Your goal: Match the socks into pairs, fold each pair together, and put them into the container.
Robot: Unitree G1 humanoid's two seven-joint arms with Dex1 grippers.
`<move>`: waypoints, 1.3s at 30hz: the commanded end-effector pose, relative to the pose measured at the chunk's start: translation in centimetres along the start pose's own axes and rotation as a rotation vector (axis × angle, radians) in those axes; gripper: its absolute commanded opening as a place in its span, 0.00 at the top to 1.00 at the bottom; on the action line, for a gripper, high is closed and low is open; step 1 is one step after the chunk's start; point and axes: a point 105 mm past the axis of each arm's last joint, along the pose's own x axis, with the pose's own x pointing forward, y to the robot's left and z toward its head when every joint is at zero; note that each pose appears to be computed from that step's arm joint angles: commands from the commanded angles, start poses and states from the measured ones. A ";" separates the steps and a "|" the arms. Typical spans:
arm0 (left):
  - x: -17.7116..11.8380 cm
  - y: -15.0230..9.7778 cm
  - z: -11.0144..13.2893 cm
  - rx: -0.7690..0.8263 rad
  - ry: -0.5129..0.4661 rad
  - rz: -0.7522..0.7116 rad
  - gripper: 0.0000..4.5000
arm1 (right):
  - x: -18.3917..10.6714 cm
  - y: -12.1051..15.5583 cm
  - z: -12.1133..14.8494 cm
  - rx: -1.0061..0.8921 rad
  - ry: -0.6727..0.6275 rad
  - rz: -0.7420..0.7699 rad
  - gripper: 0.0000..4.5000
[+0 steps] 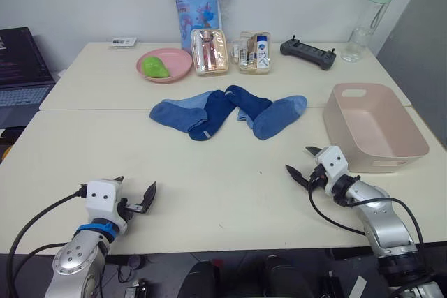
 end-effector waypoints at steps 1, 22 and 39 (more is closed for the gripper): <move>-0.2 0.3 1.3 0.035 -0.044 0.008 0.00 | -0.1 -0.4 1.1 -0.030 -0.033 -0.005 0.01; 0.2 0.2 1.8 0.018 -0.081 -0.021 0.00 | -0.4 0.6 1.6 -0.021 -0.039 0.026 0.01; 1.4 0.1 3.1 0.013 -0.100 -0.044 0.00 | 0.1 0.6 3.8 -0.025 -0.097 0.030 0.01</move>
